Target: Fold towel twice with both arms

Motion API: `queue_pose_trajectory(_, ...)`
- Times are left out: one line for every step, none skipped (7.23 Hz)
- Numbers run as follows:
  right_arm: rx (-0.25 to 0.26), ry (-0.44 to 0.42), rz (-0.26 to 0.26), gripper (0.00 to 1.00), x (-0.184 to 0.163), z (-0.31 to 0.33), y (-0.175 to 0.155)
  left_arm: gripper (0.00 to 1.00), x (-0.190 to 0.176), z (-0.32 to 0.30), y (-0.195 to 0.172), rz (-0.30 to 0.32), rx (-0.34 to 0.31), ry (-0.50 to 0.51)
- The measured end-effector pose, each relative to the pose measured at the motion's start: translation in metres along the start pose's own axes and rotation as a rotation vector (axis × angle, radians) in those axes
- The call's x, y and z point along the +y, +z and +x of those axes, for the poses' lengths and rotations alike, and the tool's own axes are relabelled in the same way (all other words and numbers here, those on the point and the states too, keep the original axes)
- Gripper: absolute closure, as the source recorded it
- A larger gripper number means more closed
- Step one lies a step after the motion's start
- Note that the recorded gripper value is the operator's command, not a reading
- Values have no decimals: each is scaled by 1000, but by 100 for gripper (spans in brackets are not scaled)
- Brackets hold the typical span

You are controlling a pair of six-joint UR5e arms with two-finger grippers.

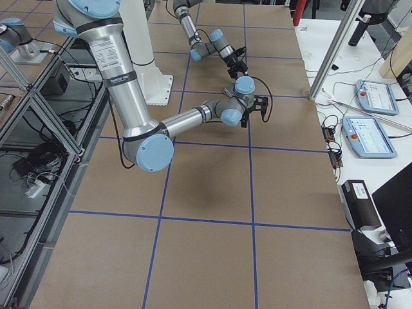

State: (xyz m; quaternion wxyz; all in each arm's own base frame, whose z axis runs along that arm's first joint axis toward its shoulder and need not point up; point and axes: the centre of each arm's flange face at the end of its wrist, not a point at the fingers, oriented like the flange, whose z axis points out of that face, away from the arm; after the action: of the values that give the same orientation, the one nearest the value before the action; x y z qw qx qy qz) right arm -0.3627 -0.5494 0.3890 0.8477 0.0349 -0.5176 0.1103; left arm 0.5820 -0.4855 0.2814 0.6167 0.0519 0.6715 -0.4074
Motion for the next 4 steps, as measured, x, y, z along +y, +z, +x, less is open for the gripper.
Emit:
queue_pose_trajectory(0, 0, 0, 0, 0, 0, 0, 0, 2, 1, 5, 3, -5, 5)
queue_pose_trajectory(-1, 0, 0, 0, 0, 0, -1, 0, 3, 2, 7, 2, -7, 23)
queue_pose_trajectory(-3, 0, 1, 0, 0, -1, -2, 0, 5, 5, 7, -1, -6, 47)
queue_pose_trajectory(-5, -1, 2, 0, 0, -2, -3, 0, 5, 5, 7, -3, -7, 60)
